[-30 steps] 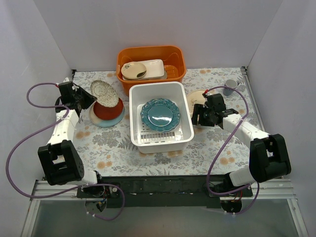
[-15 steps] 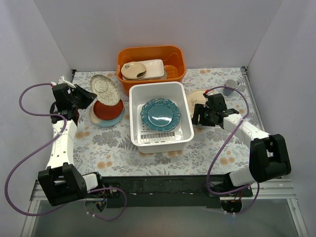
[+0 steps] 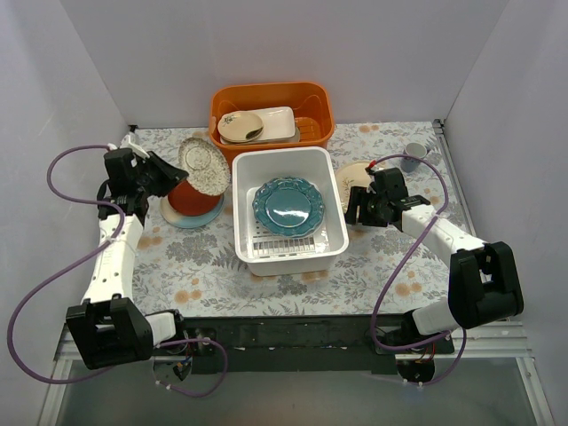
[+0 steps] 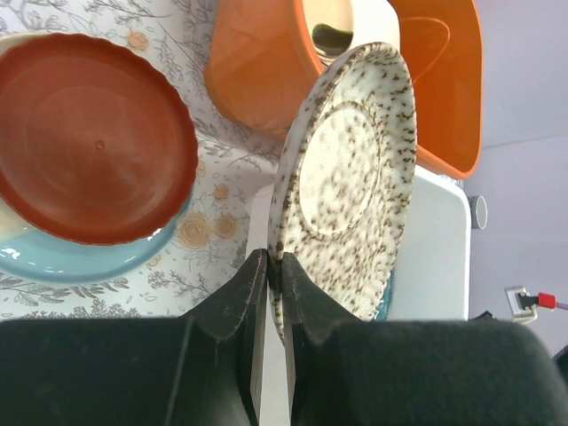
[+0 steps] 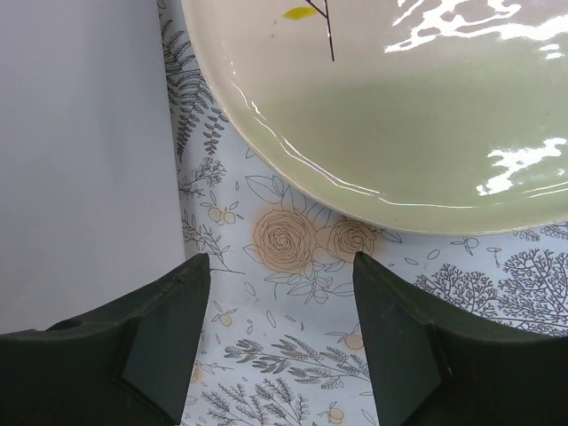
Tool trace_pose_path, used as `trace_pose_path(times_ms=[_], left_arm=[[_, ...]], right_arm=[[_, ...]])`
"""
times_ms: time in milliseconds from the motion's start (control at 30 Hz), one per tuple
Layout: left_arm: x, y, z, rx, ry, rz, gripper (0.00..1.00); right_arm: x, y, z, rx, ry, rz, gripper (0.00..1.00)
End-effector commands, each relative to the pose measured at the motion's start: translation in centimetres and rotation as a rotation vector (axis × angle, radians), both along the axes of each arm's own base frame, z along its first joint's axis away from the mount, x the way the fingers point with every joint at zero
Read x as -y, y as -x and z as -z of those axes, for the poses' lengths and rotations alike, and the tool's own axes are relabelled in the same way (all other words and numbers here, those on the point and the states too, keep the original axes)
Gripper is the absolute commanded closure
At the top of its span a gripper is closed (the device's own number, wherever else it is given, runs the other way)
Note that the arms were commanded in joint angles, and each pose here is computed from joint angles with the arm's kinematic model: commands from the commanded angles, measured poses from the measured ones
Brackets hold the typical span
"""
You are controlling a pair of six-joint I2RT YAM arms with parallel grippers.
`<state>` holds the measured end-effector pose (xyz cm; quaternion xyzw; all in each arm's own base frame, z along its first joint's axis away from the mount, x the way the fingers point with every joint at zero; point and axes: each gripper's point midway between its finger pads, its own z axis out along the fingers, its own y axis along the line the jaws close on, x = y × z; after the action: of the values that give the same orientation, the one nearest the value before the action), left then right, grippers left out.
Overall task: Place the plates into the plastic bin on the countertop
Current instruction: Place the plate in the plastic bin.
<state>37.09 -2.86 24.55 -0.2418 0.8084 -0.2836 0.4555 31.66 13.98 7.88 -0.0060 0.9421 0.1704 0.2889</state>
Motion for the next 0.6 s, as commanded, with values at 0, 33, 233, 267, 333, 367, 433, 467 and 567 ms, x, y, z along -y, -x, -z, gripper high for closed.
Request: trace_pose_path(times_ms=[0, 33, 233, 267, 333, 367, 433, 467, 567], left_arm=[[1.8, -0.4, -3.9, 0.110, -0.007, 0.075, 1.00], [2.0, -0.4, -4.0, 0.111, -0.006, 0.080, 1.00], [4.1, -0.5, -4.3, 0.110, -0.021, 0.124, 1.00], [4.7, -0.4, -4.3, 0.107, -0.021, 0.141, 1.00], [5.3, -0.5, -4.4, 0.105, -0.024, 0.153, 1.00], [5.6, -0.5, -4.4, 0.105, -0.024, 0.161, 1.00], [6.8, -0.4, -4.3, 0.098, -0.020, 0.191, 1.00], [7.2, -0.4, -4.3, 0.097, -0.019, 0.199, 1.00], [8.2, -0.4, -3.9, 0.085, -0.021, 0.224, 1.00]], right_arm=[[0.2, -0.4, -1.1, 0.042, -0.008, 0.000, 0.27], [0.1, -0.4, -1.1, 0.044, -0.009, -0.004, 0.27], [0.1, -0.4, -1.2, 0.046, -0.012, -0.002, 0.27], [0.1, -0.4, -1.2, 0.047, -0.013, -0.003, 0.27], [0.1, -0.3, -1.0, 0.041, -0.015, -0.004, 0.27], [0.0, -0.3, -1.0, 0.041, -0.016, -0.005, 0.27], [-0.1, -0.3, -1.0, 0.040, -0.022, -0.006, 0.27], [0.0, -0.3, -0.8, 0.037, -0.021, -0.006, 0.27], [-0.1, -0.3, -0.8, 0.036, -0.024, -0.005, 0.27]])
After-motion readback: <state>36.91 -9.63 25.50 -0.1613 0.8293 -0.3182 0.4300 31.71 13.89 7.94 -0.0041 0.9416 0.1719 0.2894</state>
